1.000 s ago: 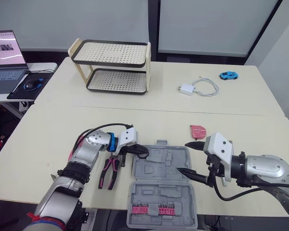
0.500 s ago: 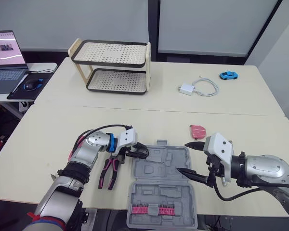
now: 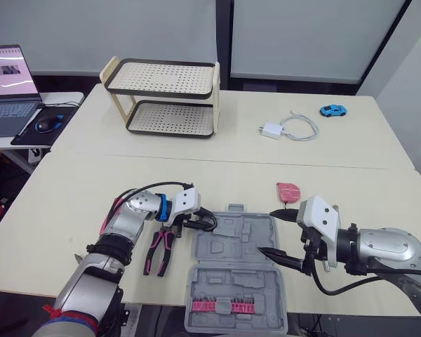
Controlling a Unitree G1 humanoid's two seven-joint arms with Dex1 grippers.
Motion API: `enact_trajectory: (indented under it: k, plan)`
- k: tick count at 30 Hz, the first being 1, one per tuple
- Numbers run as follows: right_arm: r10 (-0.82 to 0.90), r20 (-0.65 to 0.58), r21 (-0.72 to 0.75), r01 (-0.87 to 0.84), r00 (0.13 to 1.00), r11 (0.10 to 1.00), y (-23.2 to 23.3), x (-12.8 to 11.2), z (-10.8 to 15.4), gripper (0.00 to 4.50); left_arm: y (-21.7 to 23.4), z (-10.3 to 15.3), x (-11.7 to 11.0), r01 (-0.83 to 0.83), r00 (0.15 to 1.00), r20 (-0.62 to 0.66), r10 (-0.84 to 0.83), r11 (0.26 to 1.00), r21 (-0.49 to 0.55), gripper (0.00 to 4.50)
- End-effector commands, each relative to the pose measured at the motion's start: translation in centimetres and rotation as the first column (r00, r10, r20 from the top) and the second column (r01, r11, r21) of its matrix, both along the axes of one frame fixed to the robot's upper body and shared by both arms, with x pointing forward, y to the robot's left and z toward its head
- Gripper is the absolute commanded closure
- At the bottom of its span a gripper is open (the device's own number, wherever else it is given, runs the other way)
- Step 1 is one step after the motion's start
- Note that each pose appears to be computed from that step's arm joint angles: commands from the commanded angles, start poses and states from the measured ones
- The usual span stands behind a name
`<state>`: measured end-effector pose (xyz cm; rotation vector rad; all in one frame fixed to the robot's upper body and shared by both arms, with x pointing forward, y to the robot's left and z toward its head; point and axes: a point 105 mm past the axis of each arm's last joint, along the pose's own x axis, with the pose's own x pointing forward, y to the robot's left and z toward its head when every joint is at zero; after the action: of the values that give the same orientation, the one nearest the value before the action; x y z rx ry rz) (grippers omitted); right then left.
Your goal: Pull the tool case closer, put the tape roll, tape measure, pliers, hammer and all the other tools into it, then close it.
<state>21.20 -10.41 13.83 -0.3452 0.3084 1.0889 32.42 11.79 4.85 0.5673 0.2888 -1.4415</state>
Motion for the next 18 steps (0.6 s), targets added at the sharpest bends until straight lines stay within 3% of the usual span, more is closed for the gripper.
enact_trajectory:
  k: [1,5,8,14,18]
  plan:
    - [0.023,0.059,0.015,-0.024,0.998,1.000,0.4,-0.3,1.3,0.00,0.3,2.6,0.5,-0.005,0.999,0.044,0.007,0.999,-0.049,3.06]
    - [0.003,0.083,0.051,-0.007,0.997,0.999,0.1,-0.2,2.3,0.00,2.4,7.5,0.1,-0.037,0.996,0.076,0.048,0.990,-0.134,3.06]
    - [-0.073,0.105,0.041,0.069,0.992,0.997,-2.0,0.1,2.8,0.00,5.7,9.8,-0.4,-0.137,0.986,0.079,0.149,0.981,-0.140,3.06]
    - [-0.284,0.128,-0.118,0.299,0.950,0.947,-10.2,-0.1,2.3,0.00,15.2,10.1,-2.6,-0.446,0.892,0.055,0.448,0.894,-0.044,3.06]
    - [-0.401,0.119,-0.231,0.418,0.908,0.879,-16.1,-1.8,1.7,0.00,21.5,8.7,-6.4,-0.640,0.768,-0.011,0.640,0.768,0.028,2.19]
